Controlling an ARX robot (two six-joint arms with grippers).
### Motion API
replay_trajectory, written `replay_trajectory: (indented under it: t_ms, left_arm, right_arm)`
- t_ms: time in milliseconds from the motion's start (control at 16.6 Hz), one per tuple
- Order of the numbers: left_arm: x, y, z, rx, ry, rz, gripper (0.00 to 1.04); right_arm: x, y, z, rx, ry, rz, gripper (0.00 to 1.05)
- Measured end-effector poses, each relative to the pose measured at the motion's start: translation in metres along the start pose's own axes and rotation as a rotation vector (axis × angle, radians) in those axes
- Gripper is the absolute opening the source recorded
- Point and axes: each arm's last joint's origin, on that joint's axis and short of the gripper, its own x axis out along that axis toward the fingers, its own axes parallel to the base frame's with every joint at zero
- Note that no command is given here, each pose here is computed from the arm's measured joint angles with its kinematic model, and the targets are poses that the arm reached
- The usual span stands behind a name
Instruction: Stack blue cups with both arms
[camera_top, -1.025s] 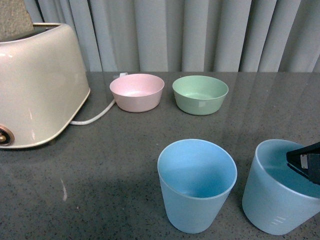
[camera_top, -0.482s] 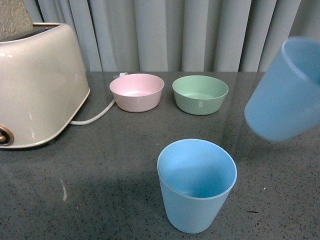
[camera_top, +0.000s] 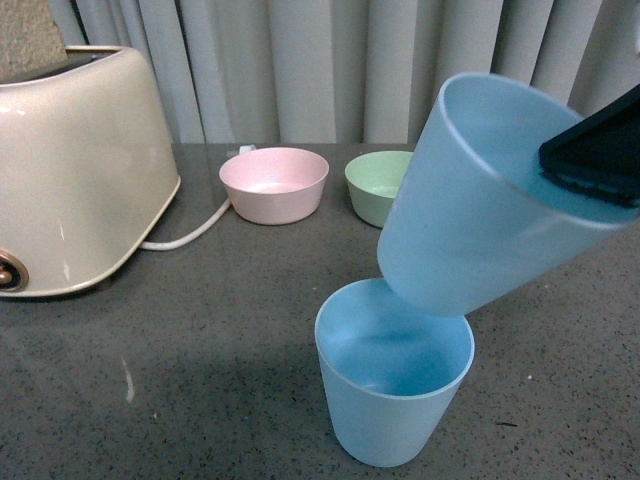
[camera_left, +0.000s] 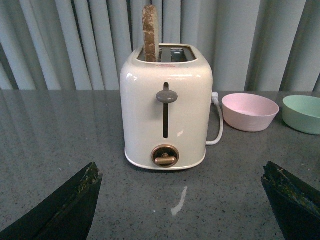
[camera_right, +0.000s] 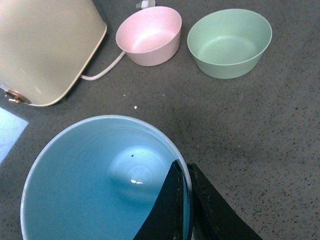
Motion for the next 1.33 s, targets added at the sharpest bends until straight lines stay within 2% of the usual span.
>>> replay_trajectory:
  t_ms: [301,362,543,663,844,904,965,1145,1266,1326]
  left_arm:
    - [0.0,0.0,0.0,0.0,0.0,0.0,0.98]
    - [0.0,0.0,0.0,0.0,0.0,0.0,0.98]
    - [0.0,0.0,0.0,0.0,0.0,0.0,0.98]
    - [0.0,0.0,0.0,0.0,0.0,0.0,0.98]
    - [0.0,0.0,0.0,0.0,0.0,0.0,0.98]
    - [0.0,0.0,0.0,0.0,0.0,0.0,0.98]
    - [0.0,0.0,0.0,0.0,0.0,0.0,0.98]
    - [0.0,0.0,0.0,0.0,0.0,0.0,0.98]
    - [0.0,0.0,0.0,0.0,0.0,0.0,0.98]
    - [0.0,0.0,0.0,0.0,0.0,0.0,0.98]
  right_arm:
    - [0.016,0.0,-0.011,0.016,0.055,-0.007,0.02]
    - [0.016,0.001,-0.012,0.015,0.06,0.009,0.06]
    - [0.011,0.002,-0.009,0.027,0.048,0.024,0.38]
    - [0.0,-0.006,0.005,0.065,-0.024,0.001,0.6]
    - [-0.032,-0.031,0.027,0.159,-0.255,-0.07,0.93]
    - [-0.048,-0.041,0.027,0.205,-0.33,-0.093,1.0]
    - [-0.058,-0.049,0.022,0.227,-0.378,-0.127,0.97]
    - [-0.076,-0.078,-0.018,0.283,-0.448,-0.319,0.98]
    - [-0.087,-0.085,-0.038,0.242,-0.512,-0.427,0.98]
    - [-0.091,-0.089,-0.047,0.134,-0.588,-0.406,0.9]
